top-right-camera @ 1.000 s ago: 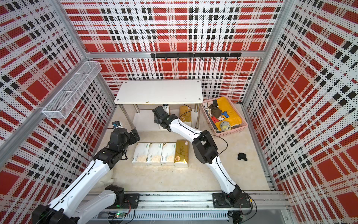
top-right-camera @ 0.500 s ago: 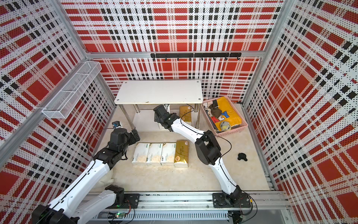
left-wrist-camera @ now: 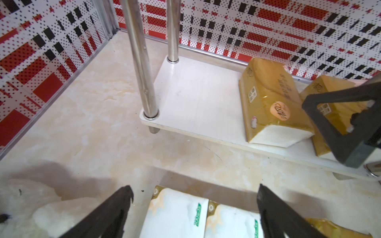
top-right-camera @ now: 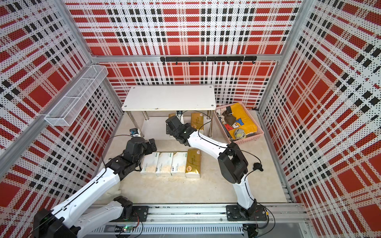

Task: Place the tissue boxes on the shelf by color
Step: Place a box of tissues on the shelf.

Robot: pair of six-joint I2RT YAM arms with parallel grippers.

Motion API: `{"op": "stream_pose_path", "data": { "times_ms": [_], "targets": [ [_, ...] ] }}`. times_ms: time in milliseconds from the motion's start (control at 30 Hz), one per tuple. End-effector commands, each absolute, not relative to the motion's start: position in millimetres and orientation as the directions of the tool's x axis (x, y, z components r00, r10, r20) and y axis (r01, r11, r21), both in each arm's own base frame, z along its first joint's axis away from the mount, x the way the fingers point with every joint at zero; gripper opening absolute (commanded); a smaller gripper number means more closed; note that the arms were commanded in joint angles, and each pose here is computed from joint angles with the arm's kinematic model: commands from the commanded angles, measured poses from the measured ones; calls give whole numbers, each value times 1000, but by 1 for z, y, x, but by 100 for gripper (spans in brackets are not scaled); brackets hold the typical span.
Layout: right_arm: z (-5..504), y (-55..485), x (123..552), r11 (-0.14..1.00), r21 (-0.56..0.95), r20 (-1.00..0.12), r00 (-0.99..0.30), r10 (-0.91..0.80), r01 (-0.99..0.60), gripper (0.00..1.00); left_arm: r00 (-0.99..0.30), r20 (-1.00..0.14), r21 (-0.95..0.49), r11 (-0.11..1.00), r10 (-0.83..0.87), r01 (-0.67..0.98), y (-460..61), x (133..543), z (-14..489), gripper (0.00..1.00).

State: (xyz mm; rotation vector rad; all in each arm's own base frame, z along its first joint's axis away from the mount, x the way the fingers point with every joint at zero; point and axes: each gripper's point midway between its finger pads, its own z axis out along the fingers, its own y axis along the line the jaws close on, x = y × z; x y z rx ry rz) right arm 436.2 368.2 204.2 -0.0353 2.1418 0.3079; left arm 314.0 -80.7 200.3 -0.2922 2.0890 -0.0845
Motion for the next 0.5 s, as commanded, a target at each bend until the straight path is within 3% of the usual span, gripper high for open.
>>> {"op": "stream_pose_path", "data": {
  "times_ms": [0,233,467],
  "targets": [
    [244,362,425,954,249,-854,-503,135,-167,100,-447,-853,-213,962,-270,-174,-95,314,217,98],
    [236,333,395,957,243,-830,-545,122,-156,100,-467,-844,-248,964,-264,-97,-141,302,217,98],
    [225,278,349,975,183,-814,-575,77,-129,100,-509,-831,-283,958,-222,44,-222,276,212,97]
  ]
}}
